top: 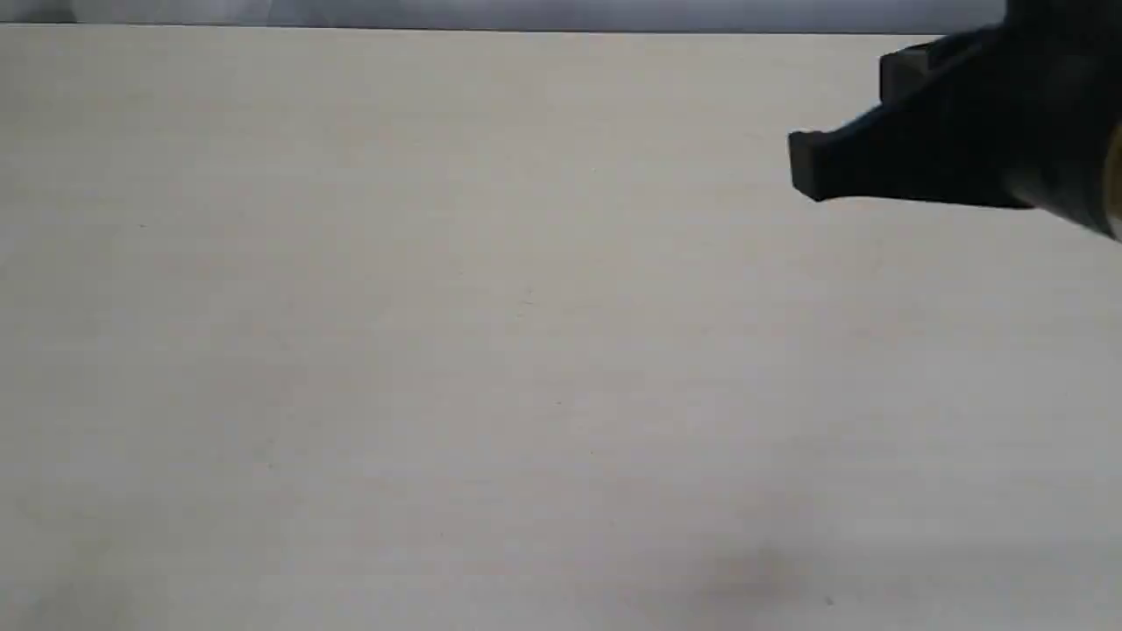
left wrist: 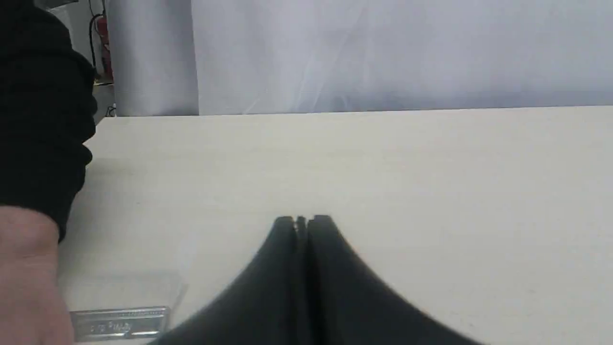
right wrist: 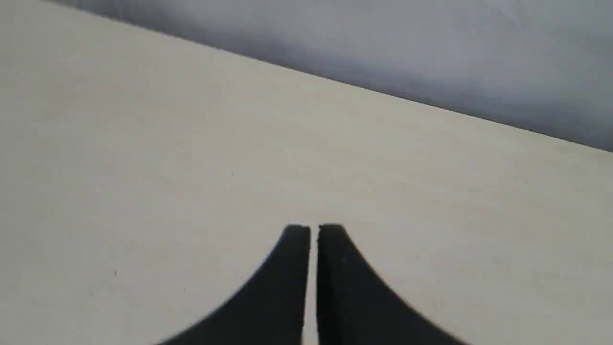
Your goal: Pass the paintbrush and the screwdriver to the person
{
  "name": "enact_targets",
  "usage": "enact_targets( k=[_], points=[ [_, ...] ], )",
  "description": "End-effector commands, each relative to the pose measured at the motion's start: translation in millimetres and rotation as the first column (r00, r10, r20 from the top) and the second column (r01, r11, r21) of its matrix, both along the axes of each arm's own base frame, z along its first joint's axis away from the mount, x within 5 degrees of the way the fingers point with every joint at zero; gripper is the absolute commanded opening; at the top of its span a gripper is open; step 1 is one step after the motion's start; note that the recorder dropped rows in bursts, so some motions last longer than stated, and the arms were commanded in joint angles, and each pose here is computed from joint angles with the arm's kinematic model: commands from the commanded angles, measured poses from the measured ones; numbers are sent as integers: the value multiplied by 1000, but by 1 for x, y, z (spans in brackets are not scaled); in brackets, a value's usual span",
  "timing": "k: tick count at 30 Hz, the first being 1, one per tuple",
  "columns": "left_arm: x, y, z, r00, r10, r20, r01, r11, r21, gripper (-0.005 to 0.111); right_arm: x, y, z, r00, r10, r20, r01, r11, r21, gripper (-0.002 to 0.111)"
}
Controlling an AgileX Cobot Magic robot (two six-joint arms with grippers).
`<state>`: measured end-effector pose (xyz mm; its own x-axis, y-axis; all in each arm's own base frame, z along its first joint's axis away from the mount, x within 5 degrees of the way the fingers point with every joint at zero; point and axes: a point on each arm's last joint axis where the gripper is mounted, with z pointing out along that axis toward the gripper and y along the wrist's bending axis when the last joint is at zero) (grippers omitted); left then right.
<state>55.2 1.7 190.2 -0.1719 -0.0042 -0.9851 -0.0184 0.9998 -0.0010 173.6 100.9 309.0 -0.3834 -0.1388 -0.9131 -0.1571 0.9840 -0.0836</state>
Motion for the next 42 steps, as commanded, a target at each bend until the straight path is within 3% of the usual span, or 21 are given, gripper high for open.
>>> enact_targets(
  k=[1, 10, 16, 26, 42],
  points=[
    [0, 0, 0, 1000, -7, 11, 7, 1000, -5, 0, -9, -22, -6, 994, 18, 109, -33, 990, 140, 5],
    [0, -1, 0, 1000, -7, 11, 7, 1000, -7, 0, -50, -86, -29, 971, -118, 208, 57, 959, 278, 5],
    [0, -1, 0, 1000, -7, 11, 7, 1000, -7, 0, -87, -88, -46, 929, -28, 369, -28, 989, 148, 5],
    [0, -1, 0, 1000, -7, 11, 7, 1000, -7, 0, -110, -93, -99, 910, -120, 398, 51, 982, 182, 5],
    [0, 0, 0, 1000, -7, 11, 7, 1000, -3, 0, -110, -93, -99, 907, -106, 406, 46, 987, 155, 5]
  ],
)
